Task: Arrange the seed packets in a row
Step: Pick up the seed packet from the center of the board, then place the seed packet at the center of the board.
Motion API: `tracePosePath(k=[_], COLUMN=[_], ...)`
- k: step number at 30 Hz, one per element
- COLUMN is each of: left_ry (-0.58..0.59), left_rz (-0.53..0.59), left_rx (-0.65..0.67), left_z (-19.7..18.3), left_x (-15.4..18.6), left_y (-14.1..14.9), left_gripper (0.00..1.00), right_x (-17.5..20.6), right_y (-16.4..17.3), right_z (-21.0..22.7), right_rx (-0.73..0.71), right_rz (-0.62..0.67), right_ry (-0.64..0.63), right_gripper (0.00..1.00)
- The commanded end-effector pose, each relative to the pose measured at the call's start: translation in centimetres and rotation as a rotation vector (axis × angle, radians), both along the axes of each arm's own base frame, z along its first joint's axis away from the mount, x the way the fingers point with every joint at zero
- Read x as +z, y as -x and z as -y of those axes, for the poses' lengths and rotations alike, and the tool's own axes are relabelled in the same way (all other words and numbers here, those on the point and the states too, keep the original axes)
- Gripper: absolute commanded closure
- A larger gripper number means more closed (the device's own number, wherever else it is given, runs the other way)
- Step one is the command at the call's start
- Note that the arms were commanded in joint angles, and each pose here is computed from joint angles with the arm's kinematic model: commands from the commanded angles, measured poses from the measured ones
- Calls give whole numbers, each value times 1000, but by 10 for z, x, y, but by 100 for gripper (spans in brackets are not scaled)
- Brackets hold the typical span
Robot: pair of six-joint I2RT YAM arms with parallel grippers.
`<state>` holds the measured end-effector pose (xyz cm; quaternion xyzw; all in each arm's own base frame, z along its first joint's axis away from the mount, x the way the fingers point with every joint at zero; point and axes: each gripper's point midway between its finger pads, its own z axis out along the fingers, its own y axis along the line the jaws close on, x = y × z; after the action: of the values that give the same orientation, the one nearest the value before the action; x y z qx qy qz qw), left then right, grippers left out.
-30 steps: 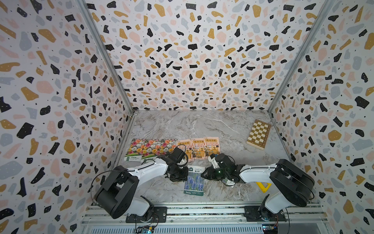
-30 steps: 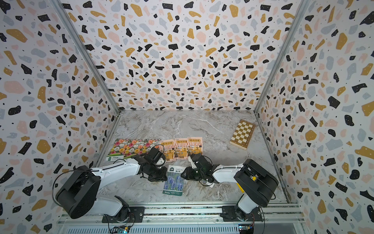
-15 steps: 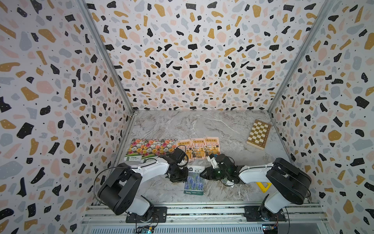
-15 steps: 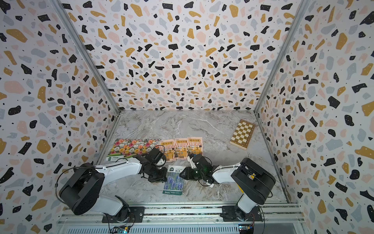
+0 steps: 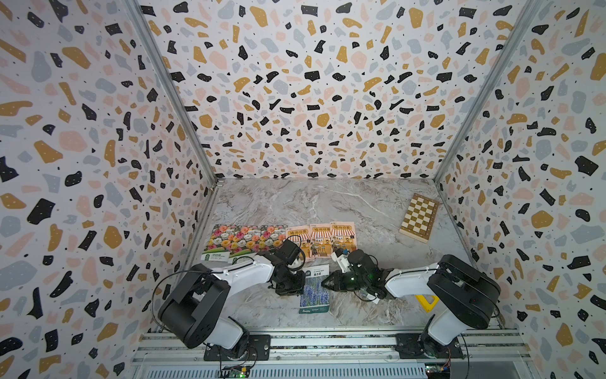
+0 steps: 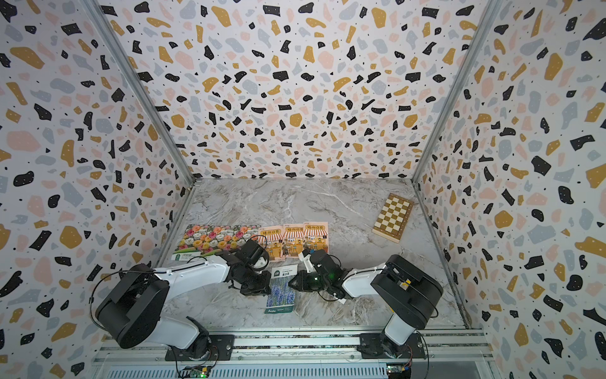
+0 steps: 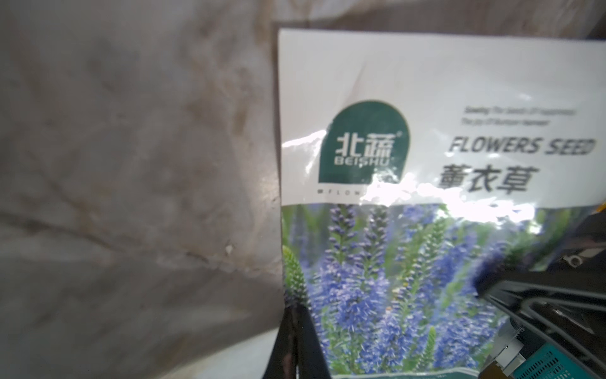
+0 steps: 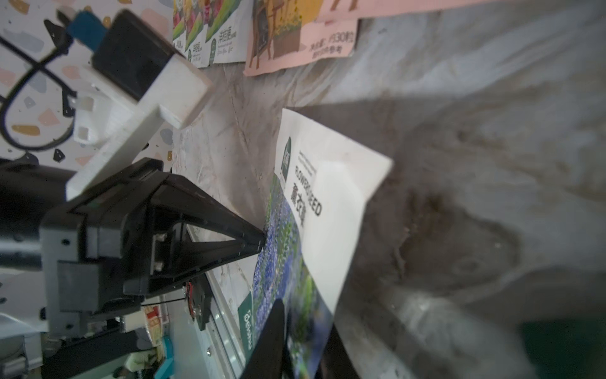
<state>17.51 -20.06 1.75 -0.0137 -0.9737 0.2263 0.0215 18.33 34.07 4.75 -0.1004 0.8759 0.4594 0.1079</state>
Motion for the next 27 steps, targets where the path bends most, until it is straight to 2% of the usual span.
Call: tracePosePath(k=[1,3,5,9,13,15,20,23,27], left_ry=[-38,-46,-63,-85,-55,-37,-38,-51,-38], left_rz=[15,60,115,236,338,374,428,445,450], left_rx=[10,12,14,47,117,146,155,139,151], left_z=[-8,-9,-12,-20,-24,-27,-34,-39,-45], left_x=[5,19,35,75,106,119,135,139,141], left_y=[2,-6,-16,-41,-65,-78,-107,-125,-146], left_gripper=[97,87,77,48,29,21,10,5,0], right_x=[13,20,29,62,103,120,143,144,128], right_y=[-11,-18,-27,-52,-92,-120,-180,-202,-224], right_z=[2,6,13,34,67,91,144,165,197], right_rx=[-21,-20,-18,-16,-47,-85,-140,-108,-142], right_rz=[53,89,126,225,316,351,388,379,330], right_ry=[20,40,51,40,5,15,11,-22,-36], right_gripper=[94,100,100,100,100,100,100,100,100])
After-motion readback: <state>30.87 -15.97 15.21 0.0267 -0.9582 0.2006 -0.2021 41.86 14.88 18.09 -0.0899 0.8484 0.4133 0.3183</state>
